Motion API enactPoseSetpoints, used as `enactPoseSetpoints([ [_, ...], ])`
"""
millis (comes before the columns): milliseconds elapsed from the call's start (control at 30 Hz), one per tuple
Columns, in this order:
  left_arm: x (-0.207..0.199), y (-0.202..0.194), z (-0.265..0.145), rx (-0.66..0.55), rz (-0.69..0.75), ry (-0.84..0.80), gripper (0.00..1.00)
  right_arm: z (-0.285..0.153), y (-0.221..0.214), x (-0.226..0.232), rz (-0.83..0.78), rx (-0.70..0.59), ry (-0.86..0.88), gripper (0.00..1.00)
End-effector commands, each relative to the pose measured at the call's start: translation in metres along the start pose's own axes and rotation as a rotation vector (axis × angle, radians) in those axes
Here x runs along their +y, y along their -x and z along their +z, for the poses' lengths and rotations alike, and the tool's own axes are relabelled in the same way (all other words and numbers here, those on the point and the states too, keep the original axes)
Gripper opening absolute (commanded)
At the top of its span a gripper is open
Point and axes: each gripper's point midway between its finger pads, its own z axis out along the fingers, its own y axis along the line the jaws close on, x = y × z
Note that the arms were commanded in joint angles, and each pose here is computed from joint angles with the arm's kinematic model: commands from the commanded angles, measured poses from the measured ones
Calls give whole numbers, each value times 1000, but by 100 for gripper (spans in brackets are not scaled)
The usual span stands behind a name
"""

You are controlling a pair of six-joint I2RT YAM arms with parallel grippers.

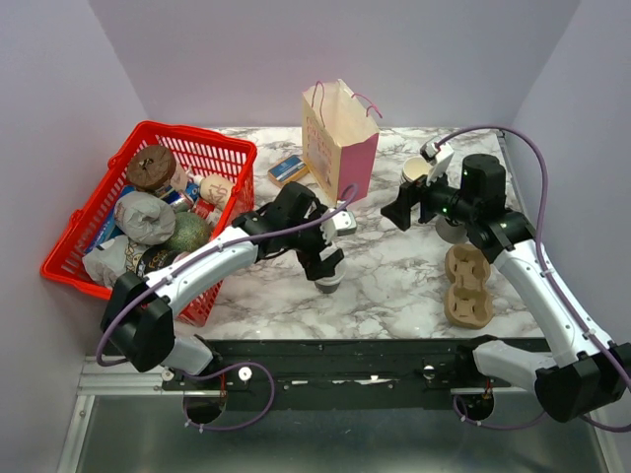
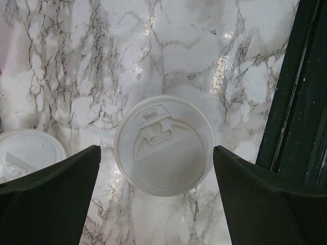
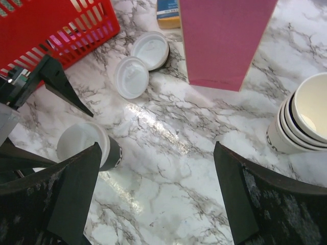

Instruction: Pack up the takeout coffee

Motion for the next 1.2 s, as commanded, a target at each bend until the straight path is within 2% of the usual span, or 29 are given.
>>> enactPoseSetpoints([
  [0, 8, 7, 2, 9, 18, 33, 99, -7, -8, -7, 41, 8, -31, 100],
  [267, 8, 4, 12, 42, 1, 3, 99, -8, -11, -10, 47, 11, -34, 100],
  [767, -12, 8, 9, 23, 6, -77, 99, -7, -21, -15, 67, 30, -34, 100],
  [1167, -6, -7, 18, 83, 51, -9, 99, -7, -24, -16, 80, 34, -27, 100],
])
